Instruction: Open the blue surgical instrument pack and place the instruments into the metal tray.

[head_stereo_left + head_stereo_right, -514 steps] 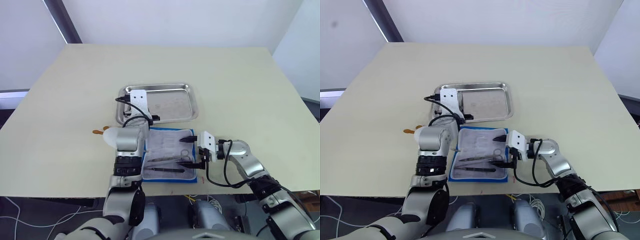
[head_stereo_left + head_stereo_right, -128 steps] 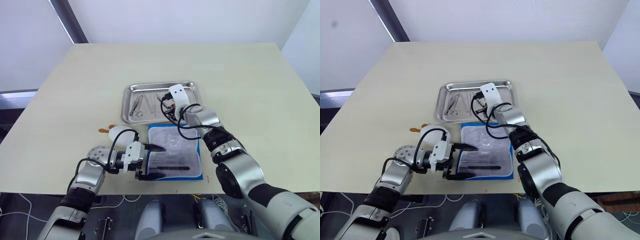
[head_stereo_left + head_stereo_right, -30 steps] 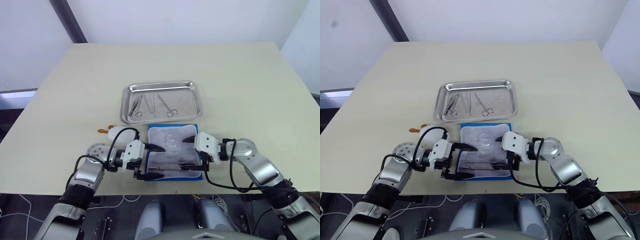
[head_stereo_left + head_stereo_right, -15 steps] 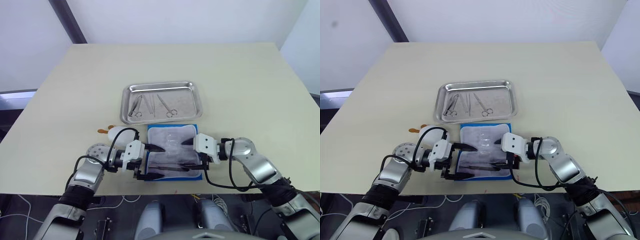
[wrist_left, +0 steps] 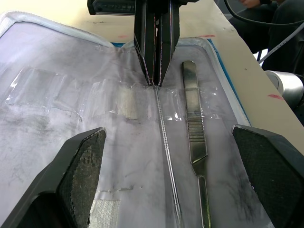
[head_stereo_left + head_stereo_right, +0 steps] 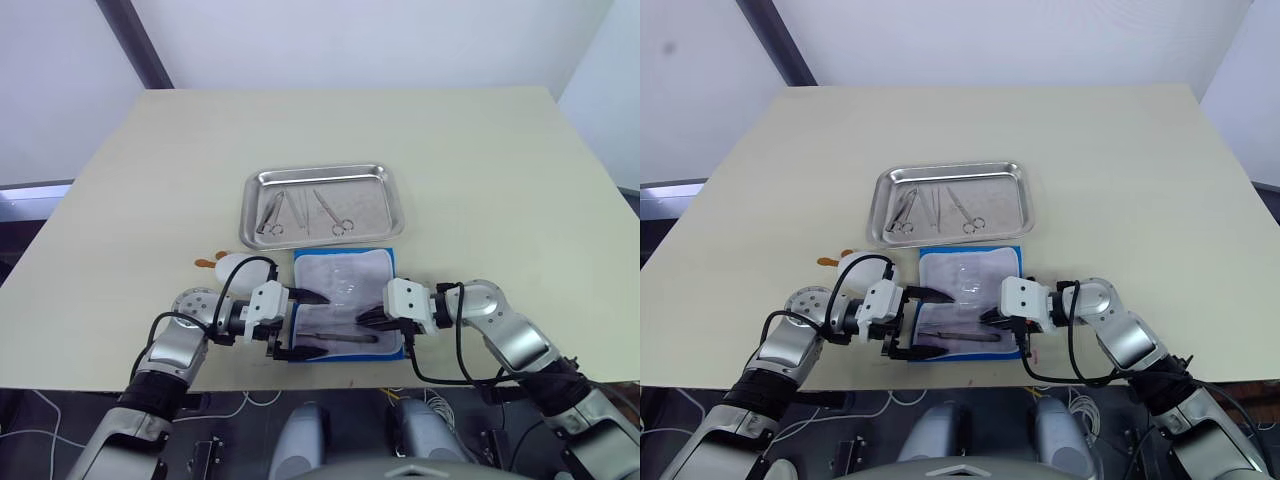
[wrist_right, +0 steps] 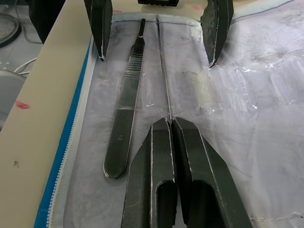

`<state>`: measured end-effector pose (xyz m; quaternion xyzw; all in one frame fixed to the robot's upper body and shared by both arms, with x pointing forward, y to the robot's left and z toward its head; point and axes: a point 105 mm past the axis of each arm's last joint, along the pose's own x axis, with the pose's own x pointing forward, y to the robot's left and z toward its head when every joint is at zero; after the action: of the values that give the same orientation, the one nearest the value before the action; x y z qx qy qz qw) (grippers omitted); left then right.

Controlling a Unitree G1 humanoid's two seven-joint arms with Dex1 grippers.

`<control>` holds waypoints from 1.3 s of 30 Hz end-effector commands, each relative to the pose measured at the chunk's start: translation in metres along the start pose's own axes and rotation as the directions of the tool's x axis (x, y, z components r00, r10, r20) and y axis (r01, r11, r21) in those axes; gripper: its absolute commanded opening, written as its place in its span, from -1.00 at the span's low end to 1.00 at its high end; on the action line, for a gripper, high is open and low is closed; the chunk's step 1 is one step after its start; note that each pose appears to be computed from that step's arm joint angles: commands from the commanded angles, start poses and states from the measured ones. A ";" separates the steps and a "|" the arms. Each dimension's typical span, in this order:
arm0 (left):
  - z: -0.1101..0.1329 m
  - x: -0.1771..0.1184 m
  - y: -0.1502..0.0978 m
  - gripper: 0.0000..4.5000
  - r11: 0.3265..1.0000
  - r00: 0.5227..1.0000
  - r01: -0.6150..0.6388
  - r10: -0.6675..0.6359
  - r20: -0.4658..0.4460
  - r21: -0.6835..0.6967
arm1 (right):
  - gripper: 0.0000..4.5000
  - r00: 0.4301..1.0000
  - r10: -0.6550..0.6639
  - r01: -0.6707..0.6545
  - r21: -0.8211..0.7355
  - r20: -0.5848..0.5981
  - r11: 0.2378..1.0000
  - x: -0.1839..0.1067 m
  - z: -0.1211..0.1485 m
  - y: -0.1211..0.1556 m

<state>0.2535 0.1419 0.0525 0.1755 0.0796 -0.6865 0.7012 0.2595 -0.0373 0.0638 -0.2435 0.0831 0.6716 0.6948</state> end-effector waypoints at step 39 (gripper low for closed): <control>-0.031 0.002 -0.014 1.00 0.993 0.995 0.037 -0.047 -0.083 -0.112 | -0.98 0.986 -0.015 -0.020 -0.208 -0.164 0.978 -0.062 0.027 -0.014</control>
<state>0.2554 0.1418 0.0525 0.1800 0.0699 -0.6907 0.6969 0.2622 -0.0788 0.1020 -0.3604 0.0981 0.6590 0.6529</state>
